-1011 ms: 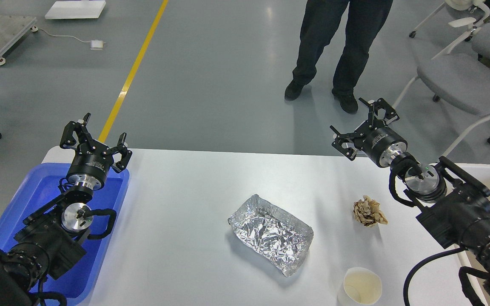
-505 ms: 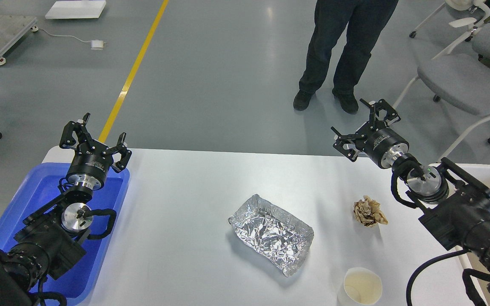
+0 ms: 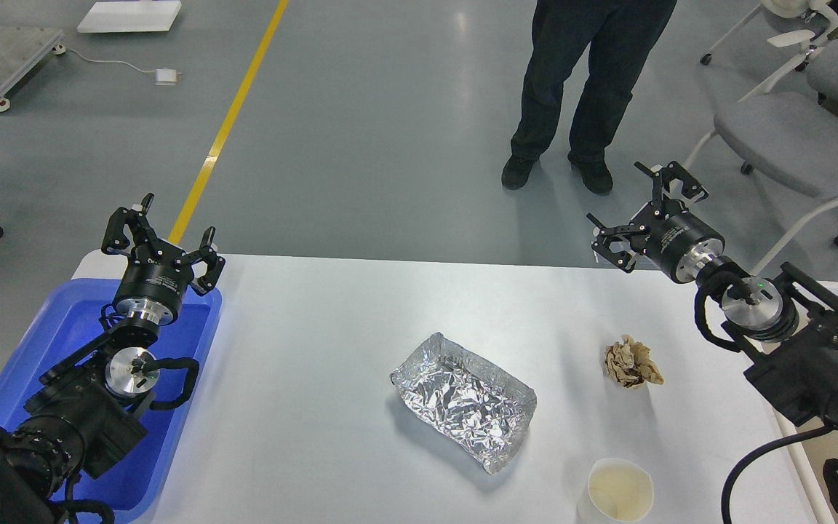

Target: Tidy desktop

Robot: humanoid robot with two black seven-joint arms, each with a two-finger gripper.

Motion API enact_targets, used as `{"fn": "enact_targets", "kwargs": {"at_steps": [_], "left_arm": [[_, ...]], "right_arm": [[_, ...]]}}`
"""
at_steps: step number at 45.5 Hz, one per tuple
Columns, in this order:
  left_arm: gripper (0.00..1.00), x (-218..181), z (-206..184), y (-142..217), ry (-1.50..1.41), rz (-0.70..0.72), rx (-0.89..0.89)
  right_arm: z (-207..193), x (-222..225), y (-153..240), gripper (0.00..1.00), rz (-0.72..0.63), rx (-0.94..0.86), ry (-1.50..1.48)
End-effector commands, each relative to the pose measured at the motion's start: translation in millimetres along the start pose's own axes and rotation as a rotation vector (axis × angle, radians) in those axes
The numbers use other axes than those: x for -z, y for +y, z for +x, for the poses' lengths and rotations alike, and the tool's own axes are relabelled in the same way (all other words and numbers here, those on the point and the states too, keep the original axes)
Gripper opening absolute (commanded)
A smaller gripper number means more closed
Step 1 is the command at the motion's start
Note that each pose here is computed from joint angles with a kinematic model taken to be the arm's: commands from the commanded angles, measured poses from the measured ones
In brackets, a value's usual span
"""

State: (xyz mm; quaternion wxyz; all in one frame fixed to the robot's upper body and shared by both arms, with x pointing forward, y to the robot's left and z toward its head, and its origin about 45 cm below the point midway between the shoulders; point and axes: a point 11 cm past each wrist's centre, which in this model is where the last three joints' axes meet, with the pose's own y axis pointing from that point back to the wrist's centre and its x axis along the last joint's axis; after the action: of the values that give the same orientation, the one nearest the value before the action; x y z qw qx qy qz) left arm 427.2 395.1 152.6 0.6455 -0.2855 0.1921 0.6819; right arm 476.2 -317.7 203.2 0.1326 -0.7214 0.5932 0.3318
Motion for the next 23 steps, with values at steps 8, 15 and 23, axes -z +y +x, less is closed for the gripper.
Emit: {"fn": "enact_targets", "kwargs": {"at_steps": [8, 15, 23], "left_arm": [[1.00, 0, 0, 0, 0.000, -0.001, 0.000], [1.00, 0, 0, 0, 0.000, 0.001, 0.000], [1.00, 0, 0, 0, 0.001, -0.002, 0.001]], "right_arm": [[-31, 13, 12, 1.00, -0.048, 0.063, 0.212], [-31, 20, 34, 1.00, -0.106, 0.071, 0.346], [-26, 27, 70, 1.00, -0.191, 0.070, 0.542]]}}
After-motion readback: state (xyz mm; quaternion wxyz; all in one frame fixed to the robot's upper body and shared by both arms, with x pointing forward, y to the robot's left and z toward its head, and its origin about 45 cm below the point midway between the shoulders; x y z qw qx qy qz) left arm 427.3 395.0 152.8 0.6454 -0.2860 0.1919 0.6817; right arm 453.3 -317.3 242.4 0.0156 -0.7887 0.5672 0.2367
